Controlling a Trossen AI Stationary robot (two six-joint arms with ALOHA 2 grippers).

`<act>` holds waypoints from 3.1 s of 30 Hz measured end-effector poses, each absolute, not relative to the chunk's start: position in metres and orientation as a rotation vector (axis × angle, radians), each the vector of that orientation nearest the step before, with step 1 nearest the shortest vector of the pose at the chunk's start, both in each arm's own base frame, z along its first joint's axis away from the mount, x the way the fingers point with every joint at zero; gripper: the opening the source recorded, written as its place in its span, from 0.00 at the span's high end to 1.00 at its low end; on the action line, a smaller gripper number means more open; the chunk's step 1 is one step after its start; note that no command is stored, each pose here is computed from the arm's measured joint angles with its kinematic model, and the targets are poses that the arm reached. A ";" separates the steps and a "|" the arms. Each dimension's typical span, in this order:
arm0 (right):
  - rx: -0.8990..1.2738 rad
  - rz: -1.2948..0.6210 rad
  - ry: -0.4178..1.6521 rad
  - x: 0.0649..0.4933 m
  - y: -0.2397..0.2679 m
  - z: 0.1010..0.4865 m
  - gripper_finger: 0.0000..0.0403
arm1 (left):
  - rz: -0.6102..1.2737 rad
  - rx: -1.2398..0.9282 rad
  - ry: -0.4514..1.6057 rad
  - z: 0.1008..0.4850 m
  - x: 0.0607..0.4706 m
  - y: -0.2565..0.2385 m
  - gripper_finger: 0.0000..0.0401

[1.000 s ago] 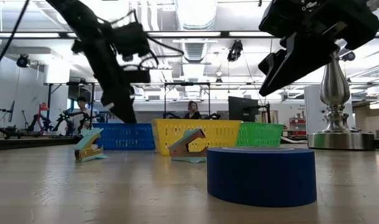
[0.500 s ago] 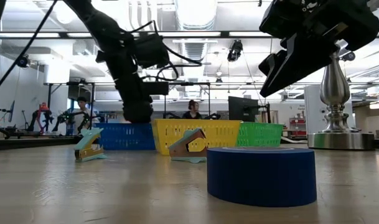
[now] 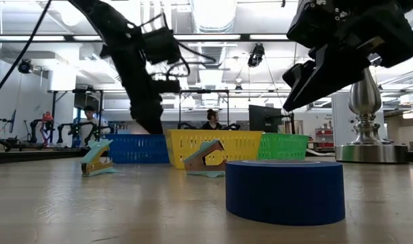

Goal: Pick and place Stapler, Stapler remover, tape
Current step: Put the green stapler into the blue bin

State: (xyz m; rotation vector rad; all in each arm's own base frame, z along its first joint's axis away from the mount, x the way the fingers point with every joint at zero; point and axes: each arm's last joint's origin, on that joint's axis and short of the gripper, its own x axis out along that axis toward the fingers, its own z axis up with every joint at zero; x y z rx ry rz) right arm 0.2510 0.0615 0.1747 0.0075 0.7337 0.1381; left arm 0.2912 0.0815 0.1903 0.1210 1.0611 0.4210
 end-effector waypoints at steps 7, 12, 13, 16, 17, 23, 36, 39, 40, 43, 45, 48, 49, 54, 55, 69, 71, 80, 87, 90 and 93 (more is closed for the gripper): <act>-0.121 0.193 0.637 0.246 0.060 0.164 0.67 | 0.420 0.111 0.935 0.224 0.281 0.071 0.58; -0.165 0.133 0.636 0.238 0.056 0.152 0.67 | 0.413 0.104 0.854 0.243 0.273 0.063 0.58; -0.157 0.111 0.646 0.236 0.055 0.150 0.67 | 0.412 0.101 0.842 0.246 0.272 0.062 0.58; -0.126 0.077 0.656 0.234 0.054 0.145 0.67 | 0.409 0.098 0.819 0.251 0.269 0.059 0.58; -0.120 0.075 0.656 0.235 0.054 0.144 0.67 | 0.408 0.099 0.815 0.252 0.269 0.059 0.58; -0.129 0.076 0.679 0.245 0.056 0.128 0.67 | 0.408 0.098 0.786 0.254 0.271 0.058 0.58; -0.166 -0.009 0.813 0.268 0.060 0.117 0.64 | 0.383 0.092 0.804 0.251 0.271 0.057 0.58; -0.154 -0.016 0.810 0.270 0.060 0.114 0.61 | 0.381 0.091 0.804 0.251 0.271 0.057 0.58; -0.154 -0.016 0.810 0.270 0.060 0.114 0.60 | 0.381 0.091 0.804 0.251 0.271 0.057 0.58; -0.154 -0.012 0.820 0.268 0.060 0.114 0.57 | 0.381 0.091 0.805 0.251 0.271 0.057 0.58; -0.147 0.005 0.860 0.264 0.059 0.110 0.56 | 0.381 0.091 0.805 0.251 0.271 0.056 0.58; -0.109 0.051 0.841 0.266 0.061 0.114 0.56 | 0.380 0.091 0.813 0.250 0.271 0.056 0.58; -0.095 0.064 0.842 0.266 0.062 0.114 0.56 | 0.380 0.091 0.812 0.250 0.271 0.056 0.58; -0.112 0.054 0.847 0.266 0.062 0.111 0.55 | 0.380 0.091 0.812 0.250 0.271 0.056 0.58; -0.115 0.047 0.841 0.267 0.062 0.111 0.55 | 0.380 0.091 0.812 0.250 0.271 0.056 0.58; -0.052 0.032 0.665 0.281 0.067 0.126 0.56 | 0.274 -0.033 0.772 0.251 0.274 0.052 0.58; -0.041 0.027 0.651 0.282 0.067 0.127 0.56 | 0.254 -0.083 0.740 0.252 0.276 0.048 0.58; 0.012 -0.019 0.642 0.282 0.066 0.127 0.56 | 0.067 -0.091 0.563 0.248 0.288 0.007 0.58; 0.030 -0.025 0.645 0.282 0.066 0.127 0.56 | -0.070 -0.073 0.453 0.232 0.289 -0.035 0.58; 0.069 -0.039 0.652 0.281 0.066 0.126 0.55 | -0.095 -0.065 0.456 0.230 0.290 -0.043 0.58; 0.109 -0.052 0.651 0.281 0.066 0.126 0.53 | -0.076 -0.054 0.466 0.227 0.291 -0.047 0.58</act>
